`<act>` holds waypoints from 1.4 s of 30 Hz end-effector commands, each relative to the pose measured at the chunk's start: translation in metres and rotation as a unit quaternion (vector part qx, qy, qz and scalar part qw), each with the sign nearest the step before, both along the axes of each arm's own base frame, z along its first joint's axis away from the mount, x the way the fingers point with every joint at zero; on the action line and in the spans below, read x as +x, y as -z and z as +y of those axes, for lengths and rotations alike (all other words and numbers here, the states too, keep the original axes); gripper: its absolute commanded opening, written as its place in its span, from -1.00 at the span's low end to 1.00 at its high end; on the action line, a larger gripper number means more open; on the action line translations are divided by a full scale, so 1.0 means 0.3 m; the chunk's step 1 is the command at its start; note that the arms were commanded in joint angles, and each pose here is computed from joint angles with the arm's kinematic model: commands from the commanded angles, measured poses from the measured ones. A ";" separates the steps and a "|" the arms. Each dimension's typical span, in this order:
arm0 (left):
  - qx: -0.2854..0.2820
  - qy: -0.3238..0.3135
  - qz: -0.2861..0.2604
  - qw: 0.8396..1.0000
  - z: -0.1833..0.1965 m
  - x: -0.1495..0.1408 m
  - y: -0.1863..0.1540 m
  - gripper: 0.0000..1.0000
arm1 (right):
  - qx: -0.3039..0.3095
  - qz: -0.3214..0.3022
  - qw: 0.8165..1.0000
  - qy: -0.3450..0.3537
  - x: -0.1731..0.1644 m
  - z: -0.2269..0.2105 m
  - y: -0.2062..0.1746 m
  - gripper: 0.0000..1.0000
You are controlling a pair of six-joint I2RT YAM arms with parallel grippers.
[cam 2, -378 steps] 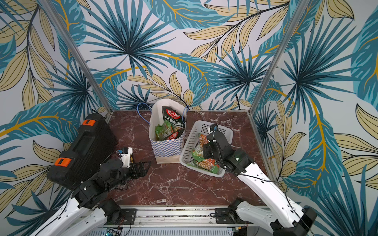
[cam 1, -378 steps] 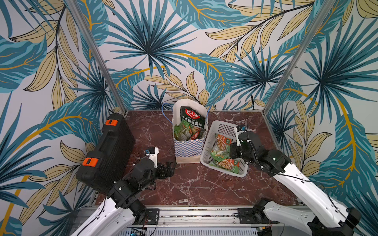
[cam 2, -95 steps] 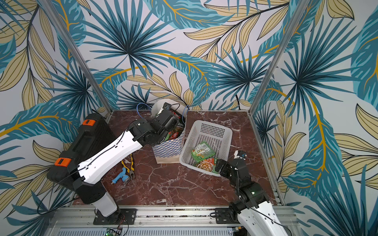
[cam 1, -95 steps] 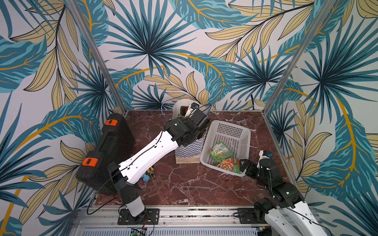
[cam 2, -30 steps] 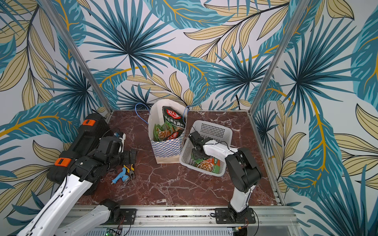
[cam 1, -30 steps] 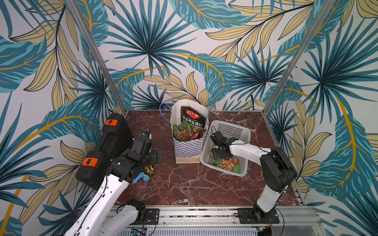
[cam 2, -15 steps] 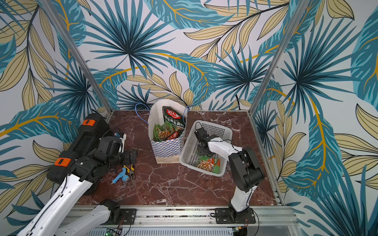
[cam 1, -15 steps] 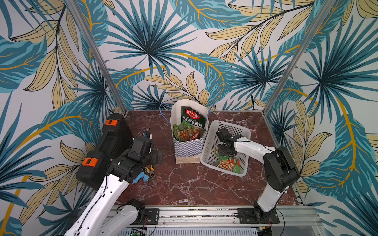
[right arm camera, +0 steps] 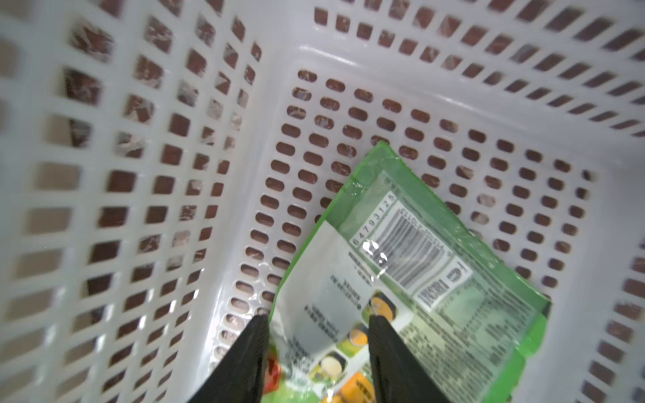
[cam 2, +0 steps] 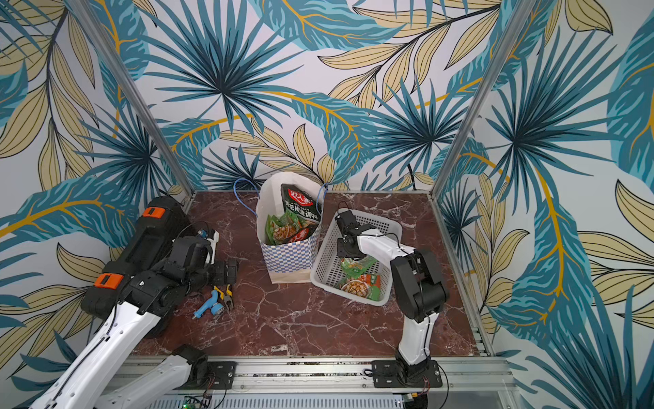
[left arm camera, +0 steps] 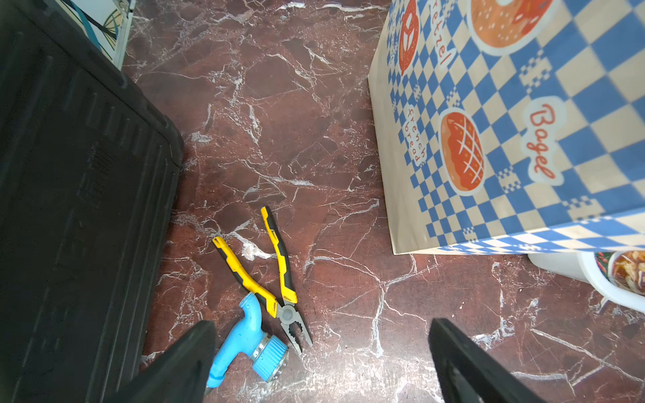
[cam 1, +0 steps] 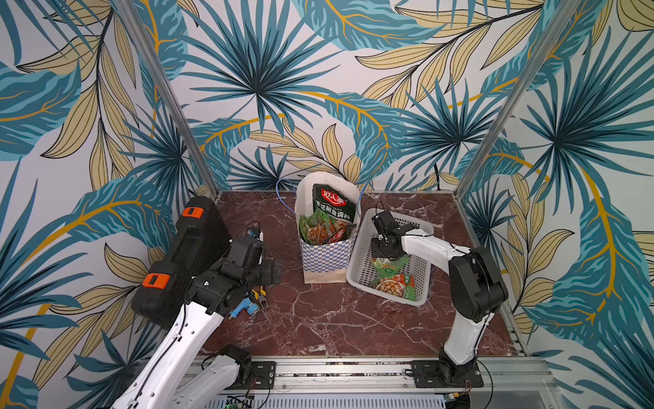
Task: Place the condiment packets inside the bag
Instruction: Pick up the condiment packet from the storage box, then place the condiment packet in the paper bag.
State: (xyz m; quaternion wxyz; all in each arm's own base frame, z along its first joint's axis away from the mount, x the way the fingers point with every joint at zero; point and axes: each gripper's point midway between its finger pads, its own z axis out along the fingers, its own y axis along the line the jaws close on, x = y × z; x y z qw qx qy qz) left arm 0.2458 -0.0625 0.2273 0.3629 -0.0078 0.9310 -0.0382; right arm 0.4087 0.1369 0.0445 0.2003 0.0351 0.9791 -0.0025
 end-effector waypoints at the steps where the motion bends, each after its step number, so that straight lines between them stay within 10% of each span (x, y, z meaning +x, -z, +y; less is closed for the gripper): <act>1: 0.002 0.004 0.003 1.000 0.001 0.001 0.021 1.00 | 0.004 0.033 0.999 0.009 -0.028 0.000 0.072 -0.02; 5: 0.002 0.005 0.004 1.000 0.000 0.002 0.023 1.00 | 0.012 0.041 0.999 0.012 -0.051 -0.002 0.088 -0.13; 12: 0.001 0.005 0.002 1.000 0.000 0.001 0.020 1.00 | 0.014 -0.001 1.000 0.015 -0.048 -0.018 -0.021 -1.00; 29: -0.001 0.009 -0.001 1.000 -0.004 0.000 0.017 1.00 | 0.103 -0.149 0.983 -0.014 -0.097 0.007 -0.437 -1.00; 42: -0.005 0.015 -0.005 1.000 -0.011 -0.002 0.012 1.00 | 0.212 -0.335 0.905 -0.151 -0.280 0.197 -0.975 -1.00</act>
